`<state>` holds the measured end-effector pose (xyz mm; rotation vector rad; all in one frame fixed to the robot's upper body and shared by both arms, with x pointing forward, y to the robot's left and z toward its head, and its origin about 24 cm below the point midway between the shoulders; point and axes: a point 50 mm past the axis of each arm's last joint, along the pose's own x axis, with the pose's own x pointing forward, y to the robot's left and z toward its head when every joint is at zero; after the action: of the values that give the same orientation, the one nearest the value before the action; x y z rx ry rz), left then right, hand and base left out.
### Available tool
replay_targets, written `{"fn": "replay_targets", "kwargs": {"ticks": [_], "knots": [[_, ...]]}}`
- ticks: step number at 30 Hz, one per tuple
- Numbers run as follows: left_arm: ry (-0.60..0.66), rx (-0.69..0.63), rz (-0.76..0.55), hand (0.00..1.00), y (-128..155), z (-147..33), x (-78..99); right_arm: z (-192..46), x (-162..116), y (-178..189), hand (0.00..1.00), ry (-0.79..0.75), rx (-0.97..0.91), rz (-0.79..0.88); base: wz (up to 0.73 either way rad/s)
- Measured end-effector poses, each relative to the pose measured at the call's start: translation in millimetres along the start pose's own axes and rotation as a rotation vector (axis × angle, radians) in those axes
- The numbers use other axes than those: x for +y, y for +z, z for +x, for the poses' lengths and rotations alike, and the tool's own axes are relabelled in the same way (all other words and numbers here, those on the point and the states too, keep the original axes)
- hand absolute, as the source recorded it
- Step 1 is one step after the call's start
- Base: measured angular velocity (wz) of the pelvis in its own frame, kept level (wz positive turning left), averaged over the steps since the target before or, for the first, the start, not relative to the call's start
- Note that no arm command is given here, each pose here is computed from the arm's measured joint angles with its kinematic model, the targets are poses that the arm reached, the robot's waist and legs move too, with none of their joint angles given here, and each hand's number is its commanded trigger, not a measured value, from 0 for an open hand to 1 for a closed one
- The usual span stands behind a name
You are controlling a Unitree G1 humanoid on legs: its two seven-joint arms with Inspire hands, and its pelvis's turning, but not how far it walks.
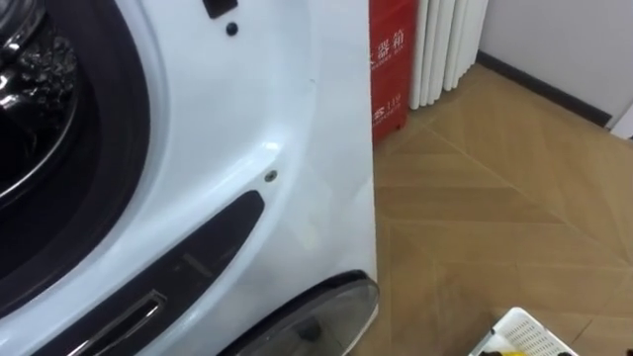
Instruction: Pick clothes from washing machine
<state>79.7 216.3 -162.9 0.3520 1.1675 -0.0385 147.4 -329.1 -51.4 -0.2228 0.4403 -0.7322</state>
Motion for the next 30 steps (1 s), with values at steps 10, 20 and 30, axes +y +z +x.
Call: {"fn": "replay_targets", "kwargs": {"ticks": [10,20,30], "knots": [[-0.003,0.006,-0.005,0.00,-10,-3.3,-3.5,-25,13,-33,0.00,0.167,0.075,-0.142,0.15],[0.048,0.008,-0.074,0.00,-13,-5.3,-10.0,-72,33,-116,0.00,0.329,0.522,-0.129,0.58],[0.130,0.081,-0.162,0.00,-31,-9.2,-0.6,-100,39,-145,0.00,0.401,0.729,-0.124,0.36]]}}
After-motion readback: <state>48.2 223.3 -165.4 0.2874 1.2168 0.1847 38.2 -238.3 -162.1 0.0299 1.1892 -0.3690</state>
